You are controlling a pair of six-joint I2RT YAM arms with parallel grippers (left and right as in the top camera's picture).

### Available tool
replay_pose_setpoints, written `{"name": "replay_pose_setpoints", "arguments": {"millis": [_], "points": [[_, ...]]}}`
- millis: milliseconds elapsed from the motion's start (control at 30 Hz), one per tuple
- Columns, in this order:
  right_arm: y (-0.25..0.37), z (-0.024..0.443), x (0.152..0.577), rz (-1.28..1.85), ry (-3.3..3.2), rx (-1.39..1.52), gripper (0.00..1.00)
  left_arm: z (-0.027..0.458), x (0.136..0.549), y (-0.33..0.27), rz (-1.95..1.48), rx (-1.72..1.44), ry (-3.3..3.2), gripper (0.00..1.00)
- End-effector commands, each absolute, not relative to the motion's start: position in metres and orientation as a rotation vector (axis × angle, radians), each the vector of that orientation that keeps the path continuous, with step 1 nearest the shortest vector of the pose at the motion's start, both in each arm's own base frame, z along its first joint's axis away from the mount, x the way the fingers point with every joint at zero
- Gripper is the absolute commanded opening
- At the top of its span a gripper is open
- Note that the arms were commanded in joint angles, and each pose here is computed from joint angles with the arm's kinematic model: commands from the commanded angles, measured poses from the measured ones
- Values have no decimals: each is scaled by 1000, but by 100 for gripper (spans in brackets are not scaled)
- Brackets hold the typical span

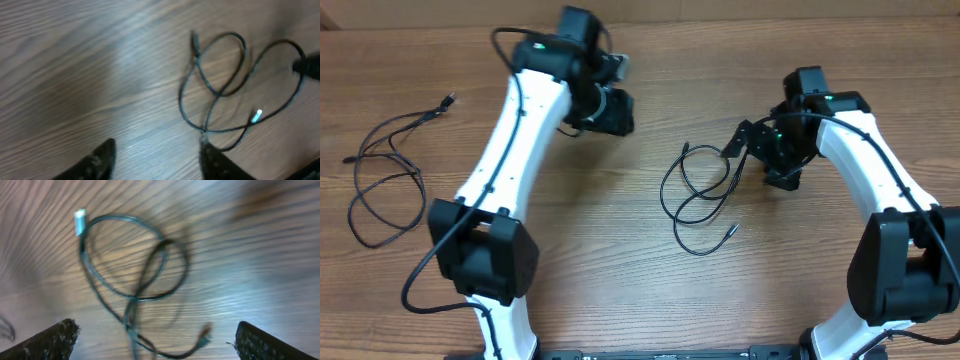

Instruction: Untangle cables

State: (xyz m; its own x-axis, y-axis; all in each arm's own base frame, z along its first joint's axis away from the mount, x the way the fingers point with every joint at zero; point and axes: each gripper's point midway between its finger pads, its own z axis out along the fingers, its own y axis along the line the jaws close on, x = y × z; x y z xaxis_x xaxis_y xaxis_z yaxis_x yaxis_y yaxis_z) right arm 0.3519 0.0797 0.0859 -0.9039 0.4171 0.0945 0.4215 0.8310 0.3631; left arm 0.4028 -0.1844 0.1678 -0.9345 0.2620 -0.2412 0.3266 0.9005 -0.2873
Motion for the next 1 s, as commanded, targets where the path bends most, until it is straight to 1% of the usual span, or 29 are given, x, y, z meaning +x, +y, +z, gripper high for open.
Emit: {"name": "replay_pose_setpoints", "arguments": {"millis": [0,200,300,367,533,667,800,967], "points": [[33,87,360,-466,-2983,-945,100,164,392,-206,-430,566,2860,48],[-23,83,352,-361,-2916,-1169,100,143,374,-241,-398,692,2893,51],[-45,82,349,-289,-2909,-1240,100,124,366,-256,-392,743,2929,49],[-52,82,351,-290,-2911,-1271,100,110,360,-267,-382,864,2921,49],[-61,83,365,-312,-2959,-1309,100,77,344,-292,-362,1210,2848,56],[-64,86,376,-331,-3005,-1321,100,55,331,-305,-351,1420,2794,56],[-66,88,386,-348,-3044,-1330,100,43,322,-317,-348,1558,2732,56],[-67,89,391,-357,-3066,-1336,100,37,318,-329,-317,1605,2688,57]]}}
